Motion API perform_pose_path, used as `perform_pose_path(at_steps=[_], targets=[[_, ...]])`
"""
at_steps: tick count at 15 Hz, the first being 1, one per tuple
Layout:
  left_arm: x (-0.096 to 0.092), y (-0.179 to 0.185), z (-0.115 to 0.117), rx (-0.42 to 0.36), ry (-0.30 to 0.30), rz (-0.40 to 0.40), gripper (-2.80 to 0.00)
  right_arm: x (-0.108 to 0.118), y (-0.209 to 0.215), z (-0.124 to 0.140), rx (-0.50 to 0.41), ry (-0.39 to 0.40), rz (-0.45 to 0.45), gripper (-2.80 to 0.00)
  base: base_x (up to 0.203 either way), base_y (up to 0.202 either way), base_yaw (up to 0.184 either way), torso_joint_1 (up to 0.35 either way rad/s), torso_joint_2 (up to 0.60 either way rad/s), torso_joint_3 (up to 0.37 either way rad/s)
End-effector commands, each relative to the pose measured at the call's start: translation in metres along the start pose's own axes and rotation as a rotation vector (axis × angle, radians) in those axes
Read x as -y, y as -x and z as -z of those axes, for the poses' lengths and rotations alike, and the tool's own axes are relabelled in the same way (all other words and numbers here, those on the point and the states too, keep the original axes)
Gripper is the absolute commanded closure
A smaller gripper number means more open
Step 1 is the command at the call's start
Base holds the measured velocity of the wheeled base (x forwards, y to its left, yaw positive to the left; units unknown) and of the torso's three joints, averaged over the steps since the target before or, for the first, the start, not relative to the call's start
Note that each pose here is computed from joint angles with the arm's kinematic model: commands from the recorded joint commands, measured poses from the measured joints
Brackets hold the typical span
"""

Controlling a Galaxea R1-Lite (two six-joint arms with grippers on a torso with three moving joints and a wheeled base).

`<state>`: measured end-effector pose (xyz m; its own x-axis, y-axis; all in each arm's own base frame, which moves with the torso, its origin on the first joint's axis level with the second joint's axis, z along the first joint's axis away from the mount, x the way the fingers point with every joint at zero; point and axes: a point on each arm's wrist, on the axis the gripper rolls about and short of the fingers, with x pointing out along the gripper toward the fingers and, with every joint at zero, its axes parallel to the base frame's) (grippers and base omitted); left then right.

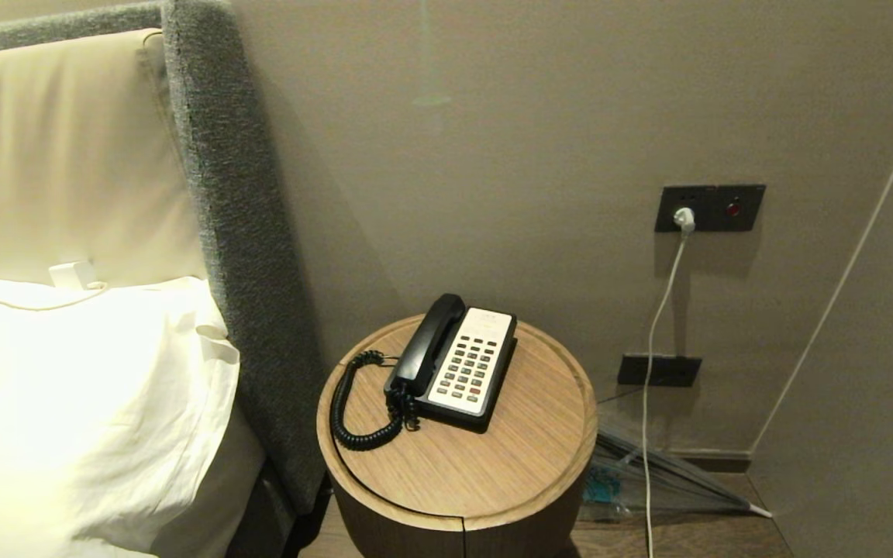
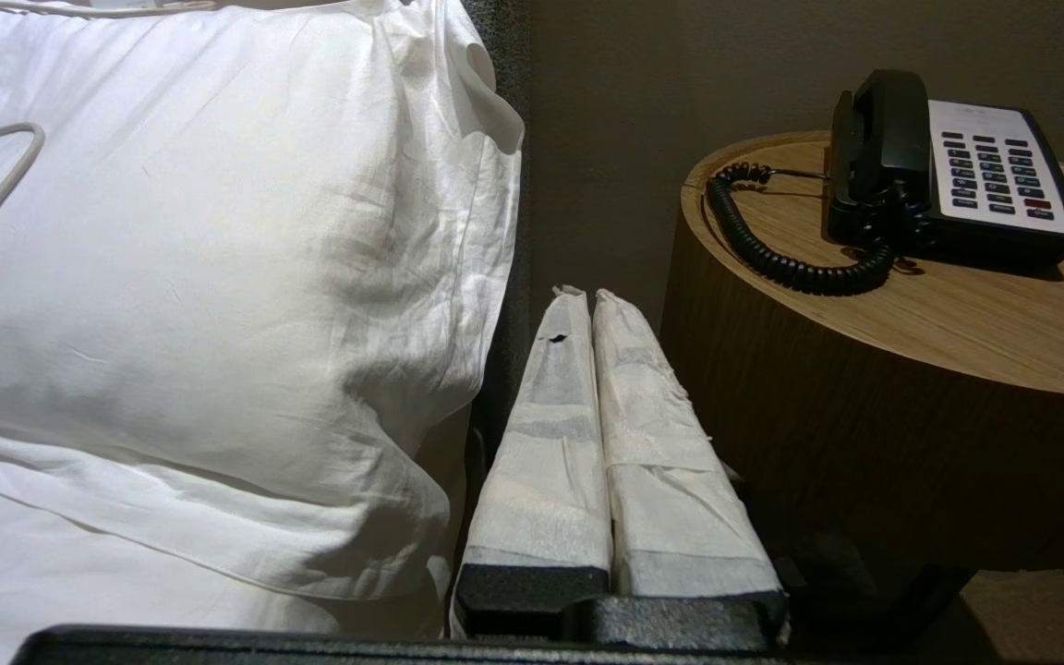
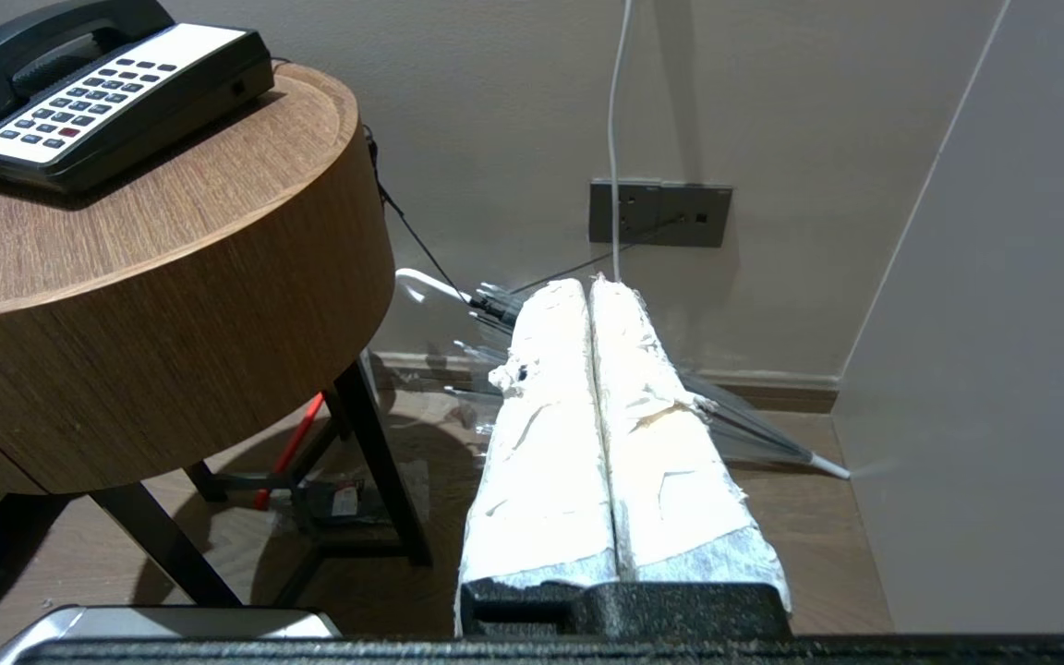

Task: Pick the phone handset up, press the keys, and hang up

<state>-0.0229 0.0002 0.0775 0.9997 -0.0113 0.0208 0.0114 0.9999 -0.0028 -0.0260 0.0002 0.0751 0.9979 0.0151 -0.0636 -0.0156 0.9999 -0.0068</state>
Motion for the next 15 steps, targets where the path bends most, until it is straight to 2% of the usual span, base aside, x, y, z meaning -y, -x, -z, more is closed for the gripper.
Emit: perform_pose_path(at_steps=[1,15], targets=[[0.0000,-0.0007,0.0025,-0.010,0.000,0.001,0.00,0.0000,0.0001,-0.0001,0.001,0.002,0.000,0.00,0.000,0.000,0.000,0.000,0.00,0.000],[0.0000,-0.0007,0.0025,-0.010,0.000,0.000,0.00,0.0000,-0.0001,0.0003,-0.001,0.002,-0.002,0.00,0.000,0.000,0.000,0.000,0.00,0.000]])
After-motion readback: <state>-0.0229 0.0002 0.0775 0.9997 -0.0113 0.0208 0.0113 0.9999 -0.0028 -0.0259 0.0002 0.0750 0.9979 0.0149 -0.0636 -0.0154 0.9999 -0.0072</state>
